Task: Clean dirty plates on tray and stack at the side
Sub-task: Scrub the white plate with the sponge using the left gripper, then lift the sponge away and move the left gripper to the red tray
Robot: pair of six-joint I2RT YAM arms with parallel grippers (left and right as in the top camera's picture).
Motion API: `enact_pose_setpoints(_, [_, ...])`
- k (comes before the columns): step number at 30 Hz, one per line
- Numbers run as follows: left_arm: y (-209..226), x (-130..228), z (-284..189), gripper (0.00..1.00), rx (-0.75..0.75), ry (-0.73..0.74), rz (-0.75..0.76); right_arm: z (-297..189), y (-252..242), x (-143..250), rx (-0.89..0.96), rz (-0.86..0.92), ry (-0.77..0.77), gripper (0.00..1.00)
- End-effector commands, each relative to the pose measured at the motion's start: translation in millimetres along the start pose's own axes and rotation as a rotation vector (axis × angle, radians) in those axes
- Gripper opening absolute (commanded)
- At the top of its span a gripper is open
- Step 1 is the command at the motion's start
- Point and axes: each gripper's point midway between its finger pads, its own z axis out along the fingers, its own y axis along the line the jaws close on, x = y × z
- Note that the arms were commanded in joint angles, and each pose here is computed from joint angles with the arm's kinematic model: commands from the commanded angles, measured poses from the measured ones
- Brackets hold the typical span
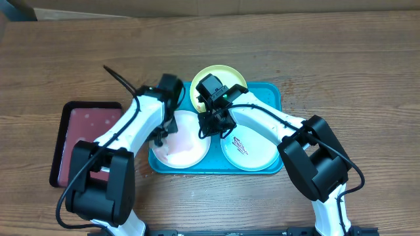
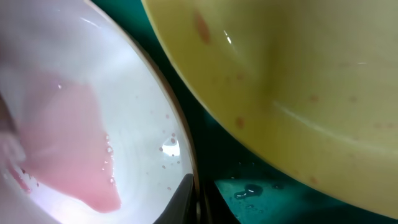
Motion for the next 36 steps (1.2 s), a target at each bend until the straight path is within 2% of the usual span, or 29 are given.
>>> enact_pose_setpoints(1, [-43, -7, -17, 0.04, 0.247, 0.038, 0.087, 1, 0, -3, 0.003, 0.006, 0.000, 0.04])
enact_pose_setpoints(3, [-70, 2, -24, 0.04, 0.411, 0.080, 0.151, 1, 2, -3, -0.010, 0.006, 0.002, 0.04])
enact_pose_setpoints(5, [-84, 11, -27, 0.04, 0.503, 0.114, 0.171, 1, 3, -4, -0.014, 0.020, -0.002, 0.04])
enact_pose_setpoints(10, [-88, 34, -11, 0.04, 0.534, 0.181, 0.146, 1, 4, -6, -0.017, 0.028, -0.008, 0.04])
enact_pose_setpoints(15, [-91, 51, 13, 0.04, 0.557, 0.188, 0.142, 1, 4, -7, -0.020, 0.026, -0.014, 0.04])
enact_pose_setpoints(18, [-74, 54, 29, 0.04, 0.464, 0.177, 0.114, 1, 4, -7, -0.019, 0.027, -0.013, 0.04])
enact_pose_setpoints(23, [-1, 45, 49, 0.04, 0.096, 0.143, -0.050, 1, 3, -6, -0.017, 0.028, -0.008, 0.04])
enact_pose_setpoints(28, [49, 31, 43, 0.04, -0.097, 0.123, -0.165, 1, 3, -6, -0.017, 0.028, -0.008, 0.04])
enact_pose_setpoints(32, [64, 8, 28, 0.04, -0.132, 0.085, -0.206, 1, 4, -6, -0.017, 0.027, -0.009, 0.04])
enact_pose_setpoints(36, [57, -23, 3, 0.04, -0.068, 0.023, -0.243, -1, 5, -9, -0.020, 0.022, -0.015, 0.04])
